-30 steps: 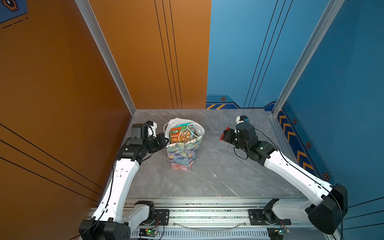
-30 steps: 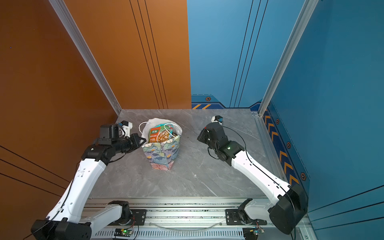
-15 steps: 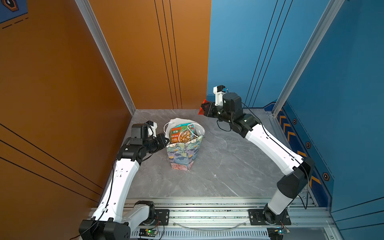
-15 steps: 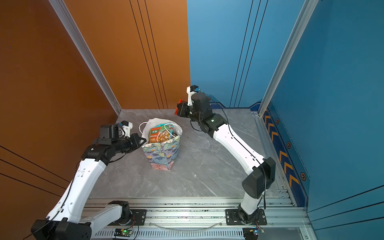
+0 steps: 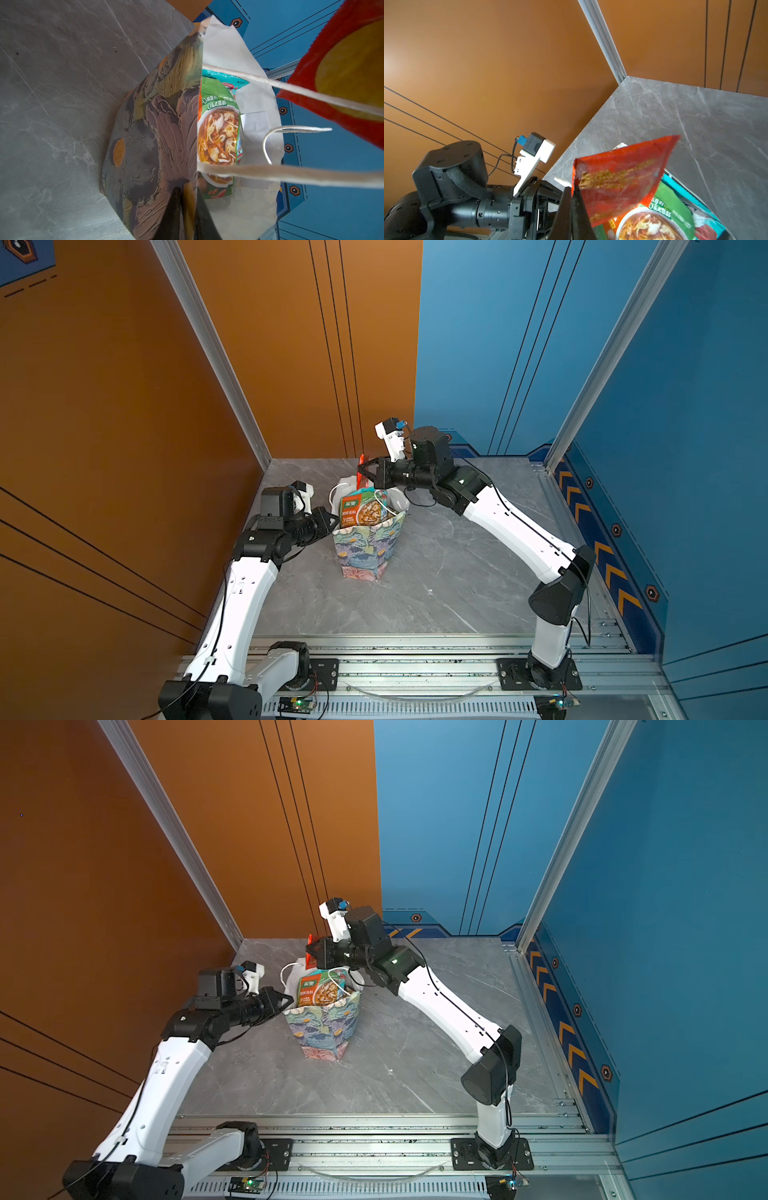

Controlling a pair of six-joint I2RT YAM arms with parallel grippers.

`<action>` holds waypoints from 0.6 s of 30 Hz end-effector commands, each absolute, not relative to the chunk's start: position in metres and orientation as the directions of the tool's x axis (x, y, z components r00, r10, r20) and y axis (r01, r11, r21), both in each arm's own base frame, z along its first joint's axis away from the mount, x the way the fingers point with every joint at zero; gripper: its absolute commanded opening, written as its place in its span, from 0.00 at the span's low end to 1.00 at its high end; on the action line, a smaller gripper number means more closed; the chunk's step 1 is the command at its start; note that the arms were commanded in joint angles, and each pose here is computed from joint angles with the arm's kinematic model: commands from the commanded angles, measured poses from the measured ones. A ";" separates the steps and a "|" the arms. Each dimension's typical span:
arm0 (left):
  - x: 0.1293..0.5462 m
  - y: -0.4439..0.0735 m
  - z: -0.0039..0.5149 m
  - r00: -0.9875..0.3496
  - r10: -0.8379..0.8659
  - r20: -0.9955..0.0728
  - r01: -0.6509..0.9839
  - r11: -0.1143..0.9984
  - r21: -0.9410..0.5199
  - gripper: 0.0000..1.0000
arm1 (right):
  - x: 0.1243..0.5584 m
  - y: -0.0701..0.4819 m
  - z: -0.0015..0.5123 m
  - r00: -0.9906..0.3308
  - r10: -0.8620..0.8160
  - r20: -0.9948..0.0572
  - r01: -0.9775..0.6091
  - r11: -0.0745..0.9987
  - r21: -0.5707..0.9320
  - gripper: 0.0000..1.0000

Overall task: Place the snacks into the paper bag
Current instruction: 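Carry the red-yellow packet over the bag held by the left gripper, then lower the red-yellow packet into the bag and open the right gripper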

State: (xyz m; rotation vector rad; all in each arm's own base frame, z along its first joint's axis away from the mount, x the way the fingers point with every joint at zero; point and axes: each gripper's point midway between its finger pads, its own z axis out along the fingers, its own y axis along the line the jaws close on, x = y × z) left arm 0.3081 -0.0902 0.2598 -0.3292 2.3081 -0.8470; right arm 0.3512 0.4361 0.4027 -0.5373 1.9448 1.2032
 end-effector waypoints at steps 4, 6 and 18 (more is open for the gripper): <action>0.307 -0.092 0.280 -0.732 -0.423 -0.534 0.050 0.749 -0.661 0.16 | 0.328 0.440 0.396 -0.622 -0.030 -0.782 -0.715 0.430 0.551 0.00; 0.306 -0.092 0.282 -0.730 -0.421 -0.538 0.057 0.747 -0.662 0.17 | 0.324 0.444 0.392 -0.628 -0.046 -0.777 -0.718 0.419 0.556 0.00; 0.303 -0.085 0.289 -0.705 -0.437 -0.558 0.051 0.754 -0.655 0.28 | 0.322 0.459 0.360 -0.686 -0.110 -0.719 -0.696 0.388 0.605 0.00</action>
